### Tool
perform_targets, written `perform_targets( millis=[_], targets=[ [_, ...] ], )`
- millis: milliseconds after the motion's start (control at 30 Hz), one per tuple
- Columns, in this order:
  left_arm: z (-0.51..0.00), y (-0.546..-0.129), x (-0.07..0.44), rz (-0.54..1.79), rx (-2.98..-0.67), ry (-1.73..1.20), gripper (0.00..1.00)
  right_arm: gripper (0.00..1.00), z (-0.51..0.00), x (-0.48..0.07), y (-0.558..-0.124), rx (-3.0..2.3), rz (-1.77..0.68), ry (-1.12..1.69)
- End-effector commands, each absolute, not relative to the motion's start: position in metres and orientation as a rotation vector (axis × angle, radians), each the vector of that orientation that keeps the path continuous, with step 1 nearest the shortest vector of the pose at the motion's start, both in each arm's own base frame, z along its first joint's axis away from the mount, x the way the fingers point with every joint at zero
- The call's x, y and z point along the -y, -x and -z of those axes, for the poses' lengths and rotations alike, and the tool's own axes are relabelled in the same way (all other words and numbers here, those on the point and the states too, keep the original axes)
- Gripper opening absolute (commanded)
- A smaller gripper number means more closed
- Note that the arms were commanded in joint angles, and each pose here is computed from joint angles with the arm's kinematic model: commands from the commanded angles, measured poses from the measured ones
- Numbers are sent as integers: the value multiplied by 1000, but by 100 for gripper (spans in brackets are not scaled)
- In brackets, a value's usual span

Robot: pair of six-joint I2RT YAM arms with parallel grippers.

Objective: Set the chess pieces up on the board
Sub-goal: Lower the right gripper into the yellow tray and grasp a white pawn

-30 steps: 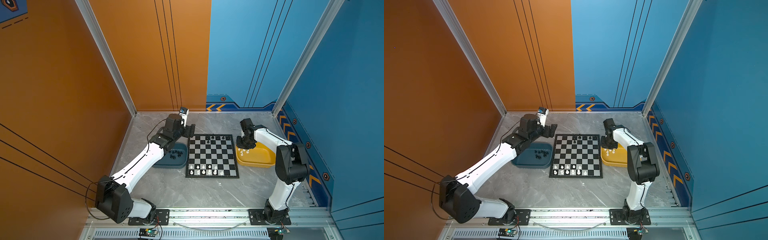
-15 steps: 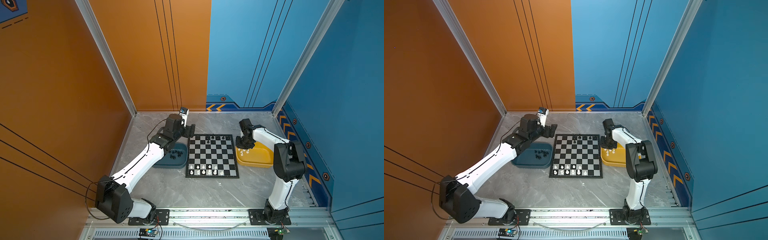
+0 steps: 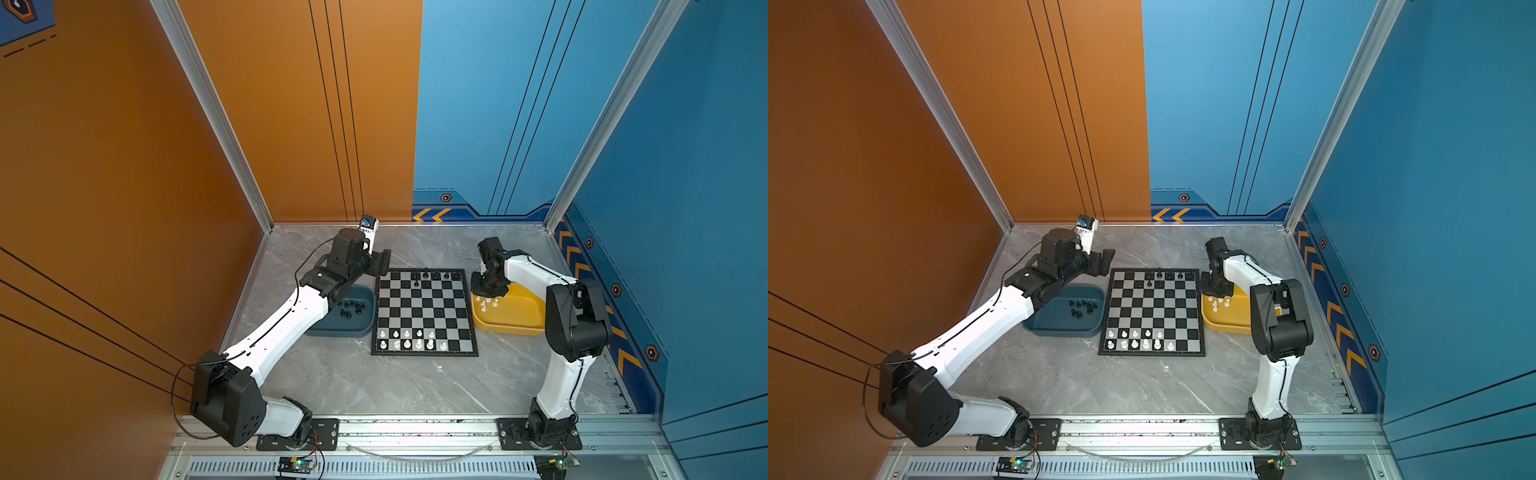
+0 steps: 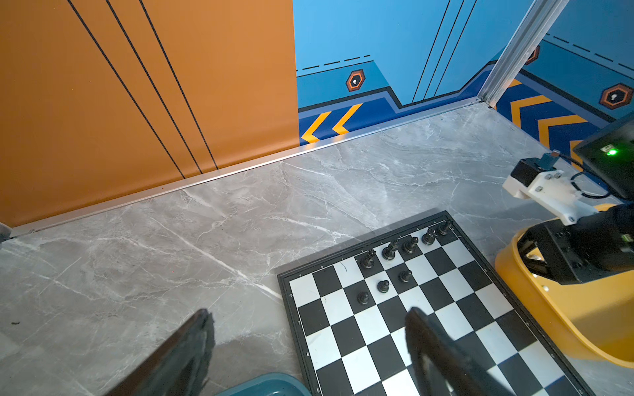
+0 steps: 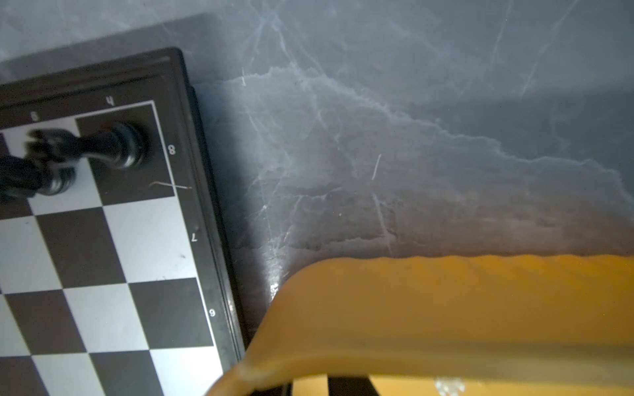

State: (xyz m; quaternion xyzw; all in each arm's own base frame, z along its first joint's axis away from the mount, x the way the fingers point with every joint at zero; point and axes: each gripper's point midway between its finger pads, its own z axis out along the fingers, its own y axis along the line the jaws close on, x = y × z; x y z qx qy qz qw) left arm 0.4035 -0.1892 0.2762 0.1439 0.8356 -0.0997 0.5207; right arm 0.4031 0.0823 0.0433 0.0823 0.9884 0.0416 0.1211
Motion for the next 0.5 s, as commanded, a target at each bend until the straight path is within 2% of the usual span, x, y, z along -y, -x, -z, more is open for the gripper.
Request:
perform_targets(
  millis=[0, 133, 467],
  targets=[
    [-301, -400, 189, 226, -1950, -345, 89, 20, -41, -84, -409, -2886, -139, -234],
    [-303, -399, 188, 225, -1947, -344, 89, 16, -39, -84, -410, -2888, -145, -238],
    [-303, -397, 188, 225, -1945, -347, 89, 16, -37, -86, -410, -2894, -152, -239]
  ],
)
